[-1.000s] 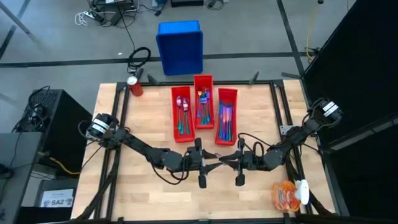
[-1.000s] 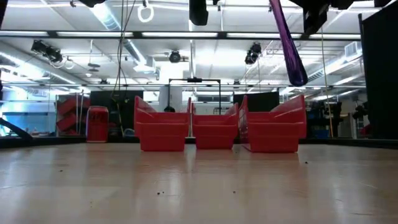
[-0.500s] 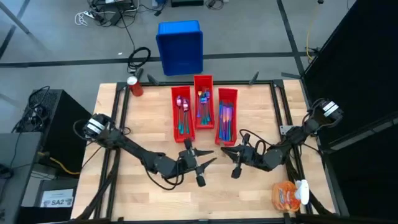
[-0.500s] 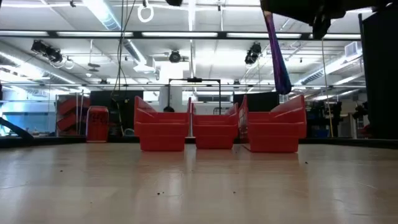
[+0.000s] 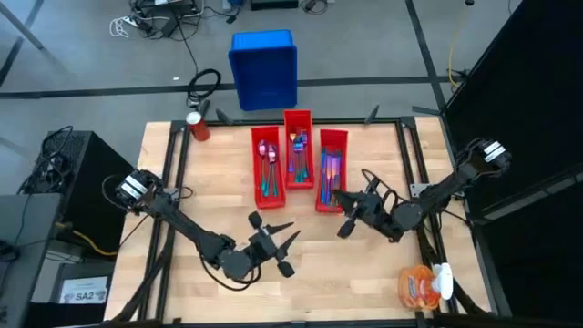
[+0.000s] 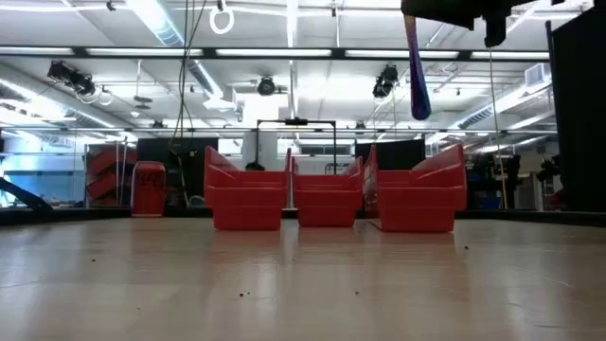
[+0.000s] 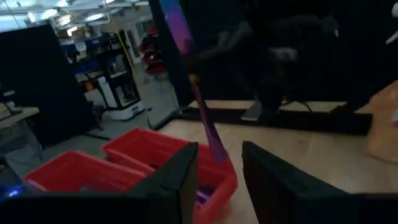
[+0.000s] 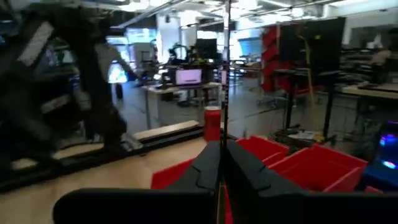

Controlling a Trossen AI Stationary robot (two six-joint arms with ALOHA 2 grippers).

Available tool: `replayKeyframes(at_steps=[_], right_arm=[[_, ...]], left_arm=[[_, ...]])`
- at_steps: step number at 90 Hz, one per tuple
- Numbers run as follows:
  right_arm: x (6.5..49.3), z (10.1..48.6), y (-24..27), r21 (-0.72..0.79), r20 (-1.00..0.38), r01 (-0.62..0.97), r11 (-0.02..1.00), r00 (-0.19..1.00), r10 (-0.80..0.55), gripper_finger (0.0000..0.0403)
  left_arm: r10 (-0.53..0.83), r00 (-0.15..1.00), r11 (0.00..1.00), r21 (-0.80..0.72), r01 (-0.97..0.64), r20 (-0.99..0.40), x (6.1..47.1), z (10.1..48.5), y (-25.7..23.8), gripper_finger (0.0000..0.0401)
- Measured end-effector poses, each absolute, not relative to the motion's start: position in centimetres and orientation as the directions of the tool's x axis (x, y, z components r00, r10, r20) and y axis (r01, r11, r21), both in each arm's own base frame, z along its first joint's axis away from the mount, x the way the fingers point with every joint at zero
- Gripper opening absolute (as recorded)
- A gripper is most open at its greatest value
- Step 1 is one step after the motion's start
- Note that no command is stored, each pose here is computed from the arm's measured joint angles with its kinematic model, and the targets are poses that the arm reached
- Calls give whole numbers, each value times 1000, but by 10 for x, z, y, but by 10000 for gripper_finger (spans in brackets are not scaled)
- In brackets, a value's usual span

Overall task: Sort silverware
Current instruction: Put the iridescent knife into the right orange bin

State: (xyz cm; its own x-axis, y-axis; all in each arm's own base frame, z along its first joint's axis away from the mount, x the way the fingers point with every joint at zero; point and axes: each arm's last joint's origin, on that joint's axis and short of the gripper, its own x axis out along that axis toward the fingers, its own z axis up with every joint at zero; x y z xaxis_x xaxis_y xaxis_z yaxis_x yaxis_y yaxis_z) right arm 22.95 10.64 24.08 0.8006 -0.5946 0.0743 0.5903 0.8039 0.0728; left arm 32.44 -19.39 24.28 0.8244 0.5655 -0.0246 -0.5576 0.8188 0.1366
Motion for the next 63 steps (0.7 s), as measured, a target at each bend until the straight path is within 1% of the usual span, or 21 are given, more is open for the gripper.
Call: replayKeyframes(at_steps=[7,13,31,40,50,55,63], right_arm=[[232,242,90,103,51,633,768,767,-639,0],[235,240,73,135,15,645,753,758,-652,0],[240,227,3,298,-154,676,674,731,-665,0],[241,227,-26,380,-181,663,645,737,-651,0],[245,238,-57,472,-228,626,620,767,-600,0],[244,242,-70,481,-296,642,597,760,-578,0],[242,248,-85,453,-439,703,548,711,-549,0]], left_arm=[[568,822,818,145,-556,-50,324,237,-193,109],[572,818,816,139,-561,-62,325,234,-192,109],[565,822,825,86,-559,-75,327,232,-187,109],[569,818,822,69,-565,-82,329,231,-185,109],[575,813,818,53,-573,-90,330,230,-181,109],[574,813,818,41,-573,-94,331,229,-180,109],[572,813,819,28,-573,-106,332,227,-178,109]])
